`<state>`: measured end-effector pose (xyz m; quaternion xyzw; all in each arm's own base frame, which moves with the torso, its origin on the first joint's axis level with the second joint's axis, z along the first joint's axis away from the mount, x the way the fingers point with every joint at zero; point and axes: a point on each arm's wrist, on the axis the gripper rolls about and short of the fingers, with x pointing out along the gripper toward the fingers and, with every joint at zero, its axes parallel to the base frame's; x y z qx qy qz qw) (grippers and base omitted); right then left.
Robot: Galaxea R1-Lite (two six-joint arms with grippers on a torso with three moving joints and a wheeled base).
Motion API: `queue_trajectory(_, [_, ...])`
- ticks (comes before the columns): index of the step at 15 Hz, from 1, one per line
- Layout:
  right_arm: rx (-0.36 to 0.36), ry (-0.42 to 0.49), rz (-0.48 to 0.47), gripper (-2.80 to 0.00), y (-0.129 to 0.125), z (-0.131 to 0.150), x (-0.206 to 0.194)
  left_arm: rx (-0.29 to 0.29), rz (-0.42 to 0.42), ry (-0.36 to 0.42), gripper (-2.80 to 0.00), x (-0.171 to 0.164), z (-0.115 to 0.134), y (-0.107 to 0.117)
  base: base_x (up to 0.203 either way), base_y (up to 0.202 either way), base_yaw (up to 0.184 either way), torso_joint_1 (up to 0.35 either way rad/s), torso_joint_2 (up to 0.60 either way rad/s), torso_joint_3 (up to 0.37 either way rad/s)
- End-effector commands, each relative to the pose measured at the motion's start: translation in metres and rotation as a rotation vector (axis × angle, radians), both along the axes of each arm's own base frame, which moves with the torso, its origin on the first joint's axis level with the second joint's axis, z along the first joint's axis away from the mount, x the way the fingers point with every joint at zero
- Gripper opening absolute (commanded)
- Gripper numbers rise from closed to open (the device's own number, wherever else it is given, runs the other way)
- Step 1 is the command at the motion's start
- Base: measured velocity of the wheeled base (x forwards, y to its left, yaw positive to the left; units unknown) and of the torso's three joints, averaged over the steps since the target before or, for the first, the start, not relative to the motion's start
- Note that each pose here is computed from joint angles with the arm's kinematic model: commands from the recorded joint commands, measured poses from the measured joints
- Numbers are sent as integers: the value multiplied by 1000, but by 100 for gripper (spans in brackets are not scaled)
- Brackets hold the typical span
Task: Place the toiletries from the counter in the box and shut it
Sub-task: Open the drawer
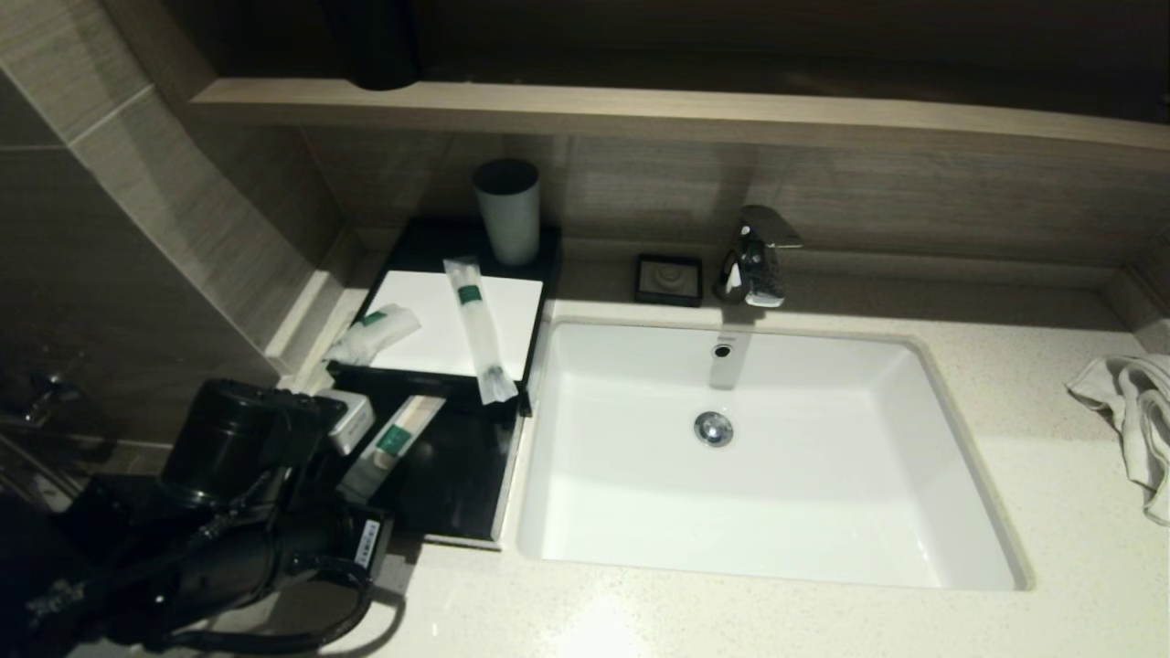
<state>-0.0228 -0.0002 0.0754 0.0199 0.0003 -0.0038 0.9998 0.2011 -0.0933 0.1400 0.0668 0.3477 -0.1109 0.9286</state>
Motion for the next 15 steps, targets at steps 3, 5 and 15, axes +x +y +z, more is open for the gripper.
queue_trajectory(3, [0,2,0,-280,0,0,0,15,1,26,-280,-2,-1,1,0,0,0,0,0,0])
queue_trajectory(5, [0,1,0,-280,0,0,0,20,-1,35,-280,-3,-2,1,0,0,0,0,0,0])
queue_trajectory(15, [0,1,0,-280,0,0,0,40,-8,61,-280,-9,3,4,0,0,0,0,0,0])
